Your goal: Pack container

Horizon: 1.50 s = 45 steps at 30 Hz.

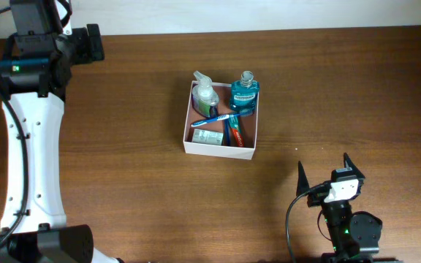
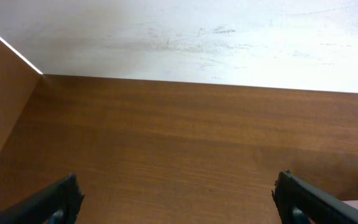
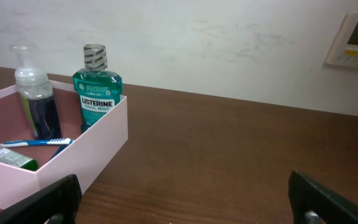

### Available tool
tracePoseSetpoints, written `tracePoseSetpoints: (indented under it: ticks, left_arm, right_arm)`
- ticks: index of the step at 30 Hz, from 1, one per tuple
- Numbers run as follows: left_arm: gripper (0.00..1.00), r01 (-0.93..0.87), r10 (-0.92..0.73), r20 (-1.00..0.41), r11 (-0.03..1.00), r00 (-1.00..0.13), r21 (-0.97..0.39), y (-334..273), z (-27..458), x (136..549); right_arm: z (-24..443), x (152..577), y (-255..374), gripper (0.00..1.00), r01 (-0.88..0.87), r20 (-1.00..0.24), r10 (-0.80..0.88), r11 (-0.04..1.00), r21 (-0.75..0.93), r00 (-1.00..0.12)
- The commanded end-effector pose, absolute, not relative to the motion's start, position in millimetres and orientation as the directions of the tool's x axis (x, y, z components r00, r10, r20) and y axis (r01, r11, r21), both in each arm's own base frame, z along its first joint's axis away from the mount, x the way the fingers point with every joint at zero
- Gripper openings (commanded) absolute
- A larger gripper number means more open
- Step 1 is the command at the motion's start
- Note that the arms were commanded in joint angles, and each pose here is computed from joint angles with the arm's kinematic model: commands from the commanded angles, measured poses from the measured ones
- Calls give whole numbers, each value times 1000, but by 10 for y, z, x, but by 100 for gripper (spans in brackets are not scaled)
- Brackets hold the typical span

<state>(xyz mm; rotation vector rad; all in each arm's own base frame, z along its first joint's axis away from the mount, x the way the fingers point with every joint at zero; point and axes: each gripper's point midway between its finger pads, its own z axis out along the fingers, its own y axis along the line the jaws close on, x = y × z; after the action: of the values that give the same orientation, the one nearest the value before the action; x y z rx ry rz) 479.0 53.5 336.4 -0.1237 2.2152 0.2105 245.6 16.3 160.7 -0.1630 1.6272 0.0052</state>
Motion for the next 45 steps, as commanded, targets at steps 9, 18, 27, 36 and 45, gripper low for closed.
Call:
tracePoseSetpoints:
  ticks: [9, 18, 27, 36, 45]
  left_arm:
    - [99, -176, -25, -802, 979, -597, 101, 553, 3403, 4786]
    - [99, -176, -25, -802, 979, -597, 101, 553, 3403, 4785]
    - [99, -176, -25, -802, 979, -597, 101, 553, 3403, 4785]
    - [99, -174, -25, -802, 980, -597, 99, 546, 3402, 4786]
    - [99, -70, 7, -838, 996, -546, 54, 174, 3669, 4674]
  right_arm:
    - [1588, 2454, 162, 99, -105, -994, -95, 991, -88, -56]
    - [1588, 2454, 162, 99, -105, -994, -95, 991, -88, -56]
    - [1588, 2454, 162, 99, -105, -994, -95, 991, -88, -56]
    - [1588, 2454, 162, 98, -105, -994, -95, 991, -88, -56]
    - [1588, 2454, 162, 99, -105, -994, -95, 991, -88, -56]
